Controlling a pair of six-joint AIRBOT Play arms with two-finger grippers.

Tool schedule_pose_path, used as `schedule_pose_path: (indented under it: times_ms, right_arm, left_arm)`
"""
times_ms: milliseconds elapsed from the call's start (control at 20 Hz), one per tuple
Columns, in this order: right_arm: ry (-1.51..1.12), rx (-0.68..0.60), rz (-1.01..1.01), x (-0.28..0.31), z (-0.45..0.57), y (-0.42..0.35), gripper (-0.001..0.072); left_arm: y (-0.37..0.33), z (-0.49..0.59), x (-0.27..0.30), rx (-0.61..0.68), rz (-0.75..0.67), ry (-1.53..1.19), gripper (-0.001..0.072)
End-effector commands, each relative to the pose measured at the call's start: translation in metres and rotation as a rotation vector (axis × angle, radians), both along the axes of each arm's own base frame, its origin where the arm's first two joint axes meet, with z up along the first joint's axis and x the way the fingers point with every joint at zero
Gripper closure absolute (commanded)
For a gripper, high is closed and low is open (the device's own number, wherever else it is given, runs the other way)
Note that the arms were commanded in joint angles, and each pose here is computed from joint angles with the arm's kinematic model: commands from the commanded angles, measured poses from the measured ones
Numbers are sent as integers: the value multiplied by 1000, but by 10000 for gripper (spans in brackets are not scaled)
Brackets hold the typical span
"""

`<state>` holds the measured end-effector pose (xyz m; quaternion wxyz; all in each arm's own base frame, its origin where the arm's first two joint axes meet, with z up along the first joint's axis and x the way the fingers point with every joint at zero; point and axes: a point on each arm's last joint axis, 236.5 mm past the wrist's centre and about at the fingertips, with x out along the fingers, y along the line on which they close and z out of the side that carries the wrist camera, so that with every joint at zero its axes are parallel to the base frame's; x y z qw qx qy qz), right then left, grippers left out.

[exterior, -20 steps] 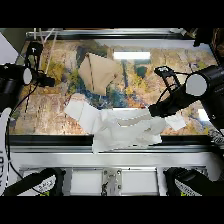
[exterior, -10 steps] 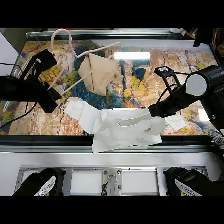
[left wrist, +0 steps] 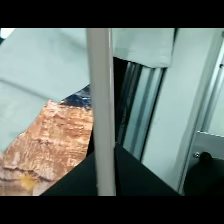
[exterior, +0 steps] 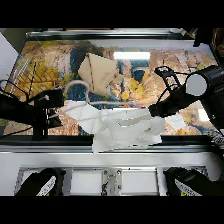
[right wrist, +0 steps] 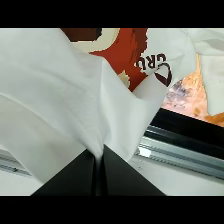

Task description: Fold the clothes and pants, and hang the long-sleeved shirts on hangers.

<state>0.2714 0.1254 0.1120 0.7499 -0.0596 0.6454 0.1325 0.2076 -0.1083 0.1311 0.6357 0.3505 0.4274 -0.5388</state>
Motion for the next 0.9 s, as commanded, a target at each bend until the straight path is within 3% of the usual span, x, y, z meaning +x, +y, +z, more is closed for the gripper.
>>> schedule_pose_path:
  times_ms: [0,500,850]
  right_arm:
    - [1,0,-1,0,0,0,687]
    - [1,0,-1,0,0,0,687]
    - [1,0,-1,0,0,0,687]
  left_arm:
    - [-14,-26,-14,-64,-88,37,688]
    - [-19,-62,8,-68,-113,179,689]
    - [-46,-73,12,-137,-153,235,690]
